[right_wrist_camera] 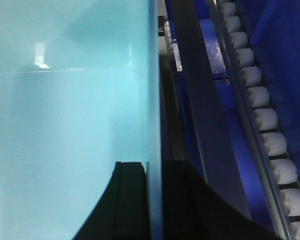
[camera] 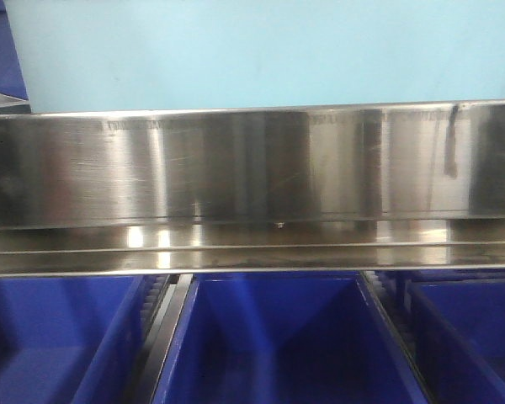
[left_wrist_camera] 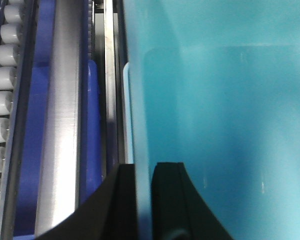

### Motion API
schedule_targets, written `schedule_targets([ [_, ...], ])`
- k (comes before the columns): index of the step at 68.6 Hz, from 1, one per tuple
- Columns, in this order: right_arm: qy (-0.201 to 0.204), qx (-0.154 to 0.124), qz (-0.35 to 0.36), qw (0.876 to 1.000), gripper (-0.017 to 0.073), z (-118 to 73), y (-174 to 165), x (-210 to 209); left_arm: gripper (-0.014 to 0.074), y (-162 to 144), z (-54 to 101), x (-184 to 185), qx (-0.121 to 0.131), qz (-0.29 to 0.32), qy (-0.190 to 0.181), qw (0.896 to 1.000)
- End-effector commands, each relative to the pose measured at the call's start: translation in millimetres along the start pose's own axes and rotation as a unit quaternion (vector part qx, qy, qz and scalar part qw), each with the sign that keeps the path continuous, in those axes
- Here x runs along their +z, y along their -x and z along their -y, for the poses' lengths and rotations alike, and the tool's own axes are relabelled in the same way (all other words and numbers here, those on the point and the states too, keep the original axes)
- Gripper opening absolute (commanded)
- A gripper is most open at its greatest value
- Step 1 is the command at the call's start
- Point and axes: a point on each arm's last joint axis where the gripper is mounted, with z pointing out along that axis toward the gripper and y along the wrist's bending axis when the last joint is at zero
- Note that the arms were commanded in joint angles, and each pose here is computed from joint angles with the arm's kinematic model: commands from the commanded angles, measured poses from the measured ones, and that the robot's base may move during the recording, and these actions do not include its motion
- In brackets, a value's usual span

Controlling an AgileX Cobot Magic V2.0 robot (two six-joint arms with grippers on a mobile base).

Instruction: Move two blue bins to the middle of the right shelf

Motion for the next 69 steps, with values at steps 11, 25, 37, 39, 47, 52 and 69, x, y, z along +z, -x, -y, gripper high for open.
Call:
schedule_targets([
  [11,0.032,-0.015,0.016,0.999,-0.0149,-9.0,2.9,0.4,-0.0037,3.0,9.0,-8.0,0.002,0.023,-0.039,0.999],
  [25,0.032,-0.016,0.016,0.999,0.0178,-9.0,3.1,0.4,0.0202,3.0,9.0,-8.0,0.002,0.023,-0.039,0.999],
  [37,0.037,-0.015,0.026,0.999,0.0253,-10.0,4.8,0.3,0.03,3.1,8.7,-8.8,0.002,0.024,-0.039,0.999],
  [39,0.038,-0.015,0.027,0.999,0.0252,-10.1,4.9,0.3,0.0304,3.1,8.7,-8.8,0.002,0.024,-0.039,0.999],
  [47,0.039,-0.015,0.028,0.999,0.0251,-10.3,5.3,0.2,0.0309,3.2,8.1,-10.3,0.002,0.026,-0.038,0.999],
  [52,0.039,-0.015,0.028,0.999,0.0251,-10.3,5.3,0.2,0.0309,3.2,8.1,-10.3,0.002,0.026,-0.038,0.999],
  [69,0.038,-0.016,0.029,0.999,0.0255,-10.2,5.3,0.2,0.0309,4.7,4.1,-16.2,0.005,0.039,-0.026,0.999],
])
